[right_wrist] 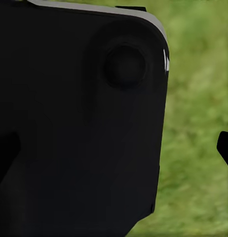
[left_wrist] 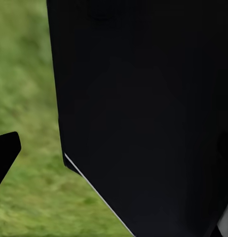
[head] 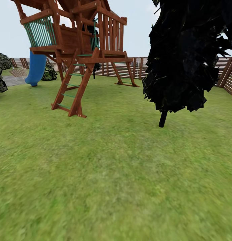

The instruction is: Take the three Easter eggs out of the wicker basket on the lawn in the garden, then place them on the lawn next to a single tree (choose any tree) so that all three eggs are next to the same tree and none are left in the basket.

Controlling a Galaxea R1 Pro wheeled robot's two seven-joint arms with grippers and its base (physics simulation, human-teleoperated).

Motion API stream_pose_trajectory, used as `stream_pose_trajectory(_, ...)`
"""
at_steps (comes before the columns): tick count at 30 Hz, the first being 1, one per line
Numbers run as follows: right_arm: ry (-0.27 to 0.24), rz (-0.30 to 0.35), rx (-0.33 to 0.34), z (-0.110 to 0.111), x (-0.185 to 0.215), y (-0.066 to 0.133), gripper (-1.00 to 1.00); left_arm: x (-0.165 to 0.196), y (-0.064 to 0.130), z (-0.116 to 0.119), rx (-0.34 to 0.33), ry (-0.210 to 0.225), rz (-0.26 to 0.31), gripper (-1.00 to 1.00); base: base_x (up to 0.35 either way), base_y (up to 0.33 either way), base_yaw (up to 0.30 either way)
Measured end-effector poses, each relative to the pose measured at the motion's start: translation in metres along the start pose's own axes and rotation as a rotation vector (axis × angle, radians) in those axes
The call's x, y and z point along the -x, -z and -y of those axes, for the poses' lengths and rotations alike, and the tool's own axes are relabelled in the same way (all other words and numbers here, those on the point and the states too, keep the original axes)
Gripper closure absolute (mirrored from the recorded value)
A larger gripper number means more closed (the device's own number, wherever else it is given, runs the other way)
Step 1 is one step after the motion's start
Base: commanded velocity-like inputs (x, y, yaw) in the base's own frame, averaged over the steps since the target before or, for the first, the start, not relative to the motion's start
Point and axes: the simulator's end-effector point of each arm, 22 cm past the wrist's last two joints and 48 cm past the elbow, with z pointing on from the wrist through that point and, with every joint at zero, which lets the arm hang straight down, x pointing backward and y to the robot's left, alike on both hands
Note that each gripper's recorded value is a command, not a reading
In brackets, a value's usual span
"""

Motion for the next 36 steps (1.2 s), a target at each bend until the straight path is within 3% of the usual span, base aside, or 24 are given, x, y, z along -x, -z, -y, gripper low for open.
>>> stream_pose_trajectory(11,0.0,0.006,0.002,-0.001,0.002,-0.005,-1.0,0.01,-0.005,0.0,0.004,0.003,0.021,-1.0,0.0,0.0,0.0)
stream_pose_trajectory(17,-0.002,0.094,-0.003,0.0,0.045,-0.017,-1.0,0.027,-0.015,0.006,-0.009,0.003,0.055,-1.0,0.0,0.0,0.0)
stream_pose_trajectory(24,-0.001,0.115,-0.003,0.0,0.054,-0.016,-1.0,0.038,-0.014,0.006,-0.01,0.005,0.078,-1.0,0.047,0.0,0.0)
stream_pose_trajectory(31,0.002,0.117,-0.005,0.002,0.054,-0.016,-1.0,0.061,-0.011,-0.035,0.04,0.216,0.131,-1.0,0.312,0.0,0.0)
stream_pose_trajectory(36,0.015,0.106,-0.003,0.0,0.049,-0.016,-1.0,0.057,-0.011,-0.036,0.041,0.249,0.124,-1.0,0.338,0.0,0.0)
